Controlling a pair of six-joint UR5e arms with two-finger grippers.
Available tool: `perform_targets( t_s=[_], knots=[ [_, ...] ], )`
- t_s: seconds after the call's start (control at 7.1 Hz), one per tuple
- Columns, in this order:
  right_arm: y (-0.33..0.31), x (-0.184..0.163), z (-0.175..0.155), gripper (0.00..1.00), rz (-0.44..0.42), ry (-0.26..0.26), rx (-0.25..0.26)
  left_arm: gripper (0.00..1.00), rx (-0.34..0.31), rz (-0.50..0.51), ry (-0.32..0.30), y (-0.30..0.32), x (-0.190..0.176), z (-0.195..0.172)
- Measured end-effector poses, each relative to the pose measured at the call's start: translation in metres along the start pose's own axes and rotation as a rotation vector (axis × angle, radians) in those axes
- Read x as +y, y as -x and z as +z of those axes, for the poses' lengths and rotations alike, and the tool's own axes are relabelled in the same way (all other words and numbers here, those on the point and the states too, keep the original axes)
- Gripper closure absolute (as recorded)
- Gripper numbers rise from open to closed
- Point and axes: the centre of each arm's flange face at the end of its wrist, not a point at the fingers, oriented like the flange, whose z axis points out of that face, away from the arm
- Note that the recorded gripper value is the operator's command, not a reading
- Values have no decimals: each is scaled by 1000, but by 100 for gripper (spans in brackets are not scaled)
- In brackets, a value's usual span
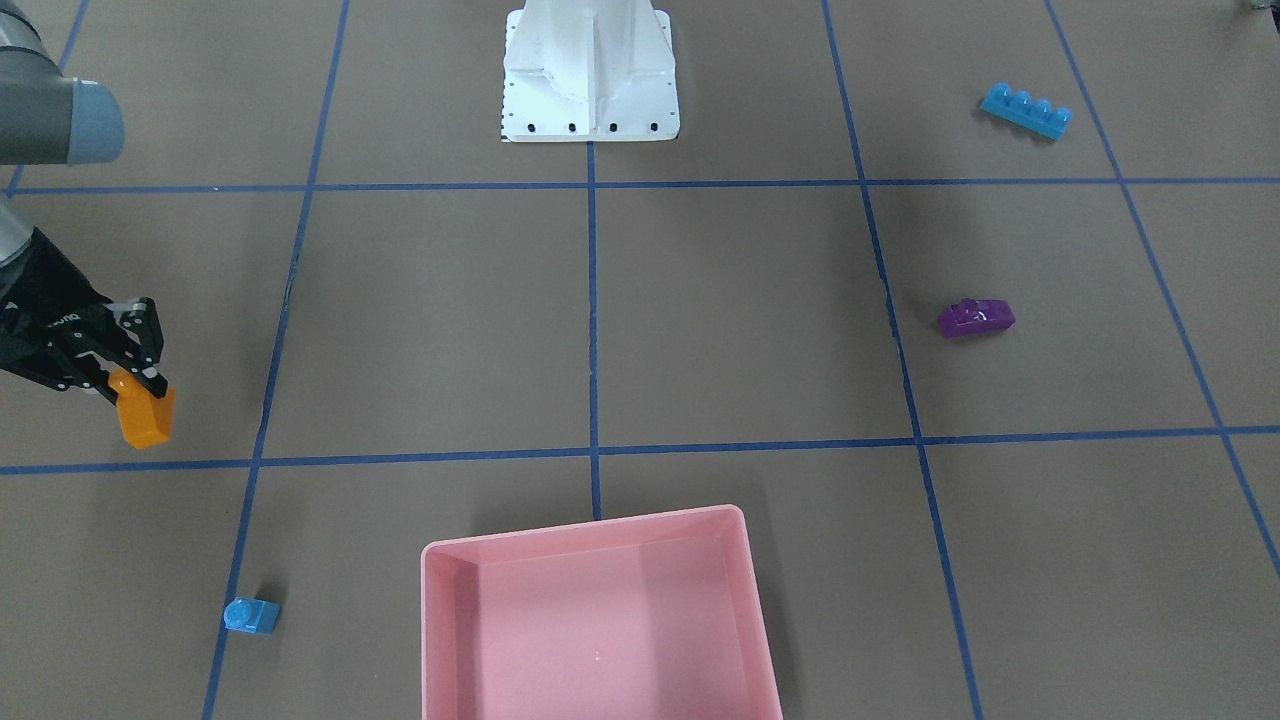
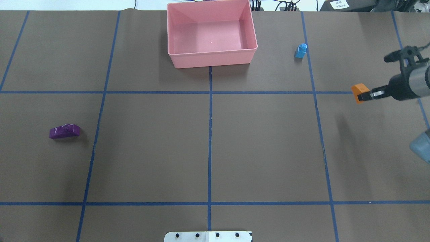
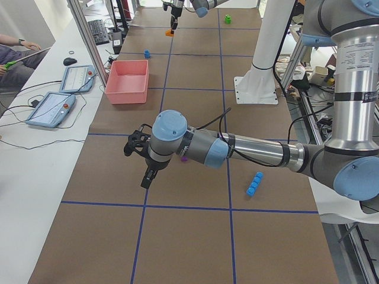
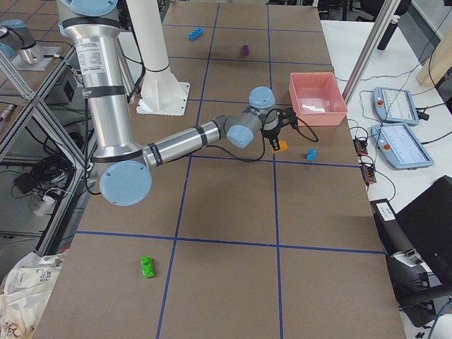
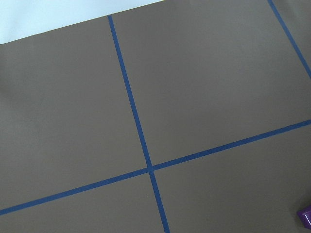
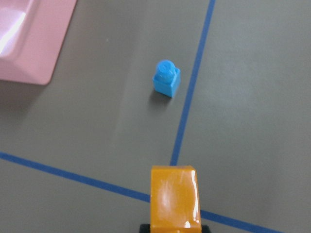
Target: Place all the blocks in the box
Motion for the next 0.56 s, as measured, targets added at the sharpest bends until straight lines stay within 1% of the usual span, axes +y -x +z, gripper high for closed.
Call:
perform_targets(
  t_s=[0.14, 0.28, 0.42, 0.56],
  knots=[
    [49, -51, -2, 100, 56, 4, 3, 0, 0, 0, 1, 0, 1, 0],
    [93, -97, 7, 100, 114, 10, 5, 0, 0, 0, 1, 0, 1, 0],
    [137, -142, 25, 100, 153, 21, 17, 0, 0, 0, 1, 0, 1, 0],
    [176, -179, 46, 100, 174, 26, 52, 0, 0, 0, 1, 0, 1, 0]
  ],
)
